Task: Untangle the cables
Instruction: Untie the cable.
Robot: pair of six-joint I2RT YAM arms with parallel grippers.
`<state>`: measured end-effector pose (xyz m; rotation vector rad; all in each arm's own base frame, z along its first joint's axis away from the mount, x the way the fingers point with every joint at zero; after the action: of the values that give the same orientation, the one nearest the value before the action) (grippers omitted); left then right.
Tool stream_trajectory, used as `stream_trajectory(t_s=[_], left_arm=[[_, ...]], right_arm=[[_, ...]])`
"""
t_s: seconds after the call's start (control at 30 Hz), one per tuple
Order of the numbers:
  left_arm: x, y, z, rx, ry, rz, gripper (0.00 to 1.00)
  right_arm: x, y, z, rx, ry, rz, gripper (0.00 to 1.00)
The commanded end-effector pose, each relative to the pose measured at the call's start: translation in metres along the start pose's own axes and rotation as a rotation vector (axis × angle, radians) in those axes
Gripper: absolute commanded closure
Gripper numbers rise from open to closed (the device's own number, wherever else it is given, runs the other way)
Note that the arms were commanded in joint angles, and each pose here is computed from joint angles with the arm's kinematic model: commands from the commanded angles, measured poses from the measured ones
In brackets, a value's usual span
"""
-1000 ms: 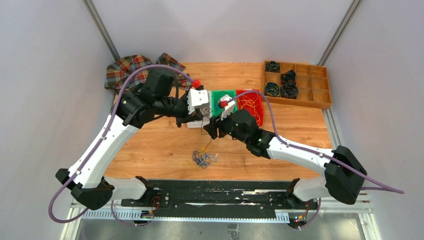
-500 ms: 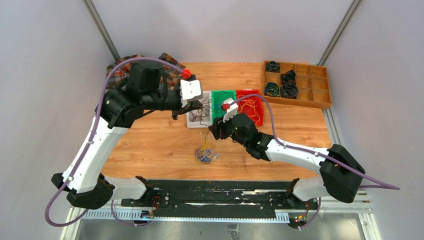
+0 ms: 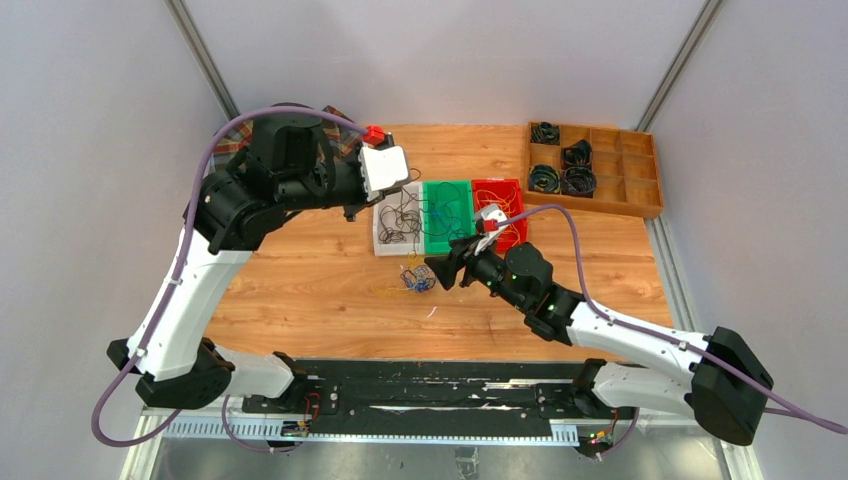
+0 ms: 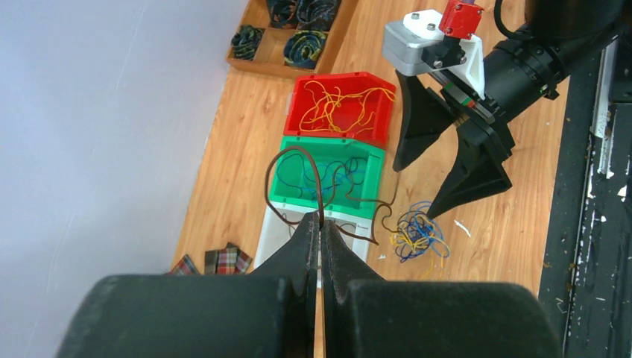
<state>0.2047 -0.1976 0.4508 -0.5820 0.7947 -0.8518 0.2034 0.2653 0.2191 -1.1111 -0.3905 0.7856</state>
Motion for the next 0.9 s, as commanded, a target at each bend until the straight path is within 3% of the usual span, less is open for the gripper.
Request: stream_trajectory(t_s=[0.0, 0.2, 0.33, 0.43, 0.87], left_arm=[[0.002, -0.003, -0.002, 0.019, 0.0, -0.001, 1.0], [0.0, -0.006, -0.002, 0.018, -0.003, -0.008, 0.99], [-0.004, -0.01, -0.002, 0.012, -0.008, -0.021, 1.0], [-0.01, -0.016, -0.001, 0.017, -0.025, -0.035, 1.0], [-0.044, -0.047, 0.033, 0.102, -0.2, -0.075, 1.0]], right_arm=[[0.006, -0.004, 0.029, 0.024, -0.158, -0.006, 0.31], [0.035, -0.008, 0.039, 0.001, -0.155, -0.011, 0.31], [0.057, -0.006, 0.034, 0.0, -0.094, -0.012, 0.4], [0.065, 0.011, 0.025, 0.005, -0.055, 0.027, 0.5], [0.045, 0.096, -0.035, 0.044, 0.113, 0.084, 0.71]])
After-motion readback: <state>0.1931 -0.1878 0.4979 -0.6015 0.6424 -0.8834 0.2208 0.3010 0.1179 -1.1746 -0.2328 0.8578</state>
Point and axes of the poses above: each gripper's point midway between its finger pads, its own x axis out along the fingers, its own z axis along the line the jaws close on, y = z × x, the point moved 5 cm from there along -x, back along the fingers, and after that the axes turned 11 degrees about x, right-handed, at the moved point
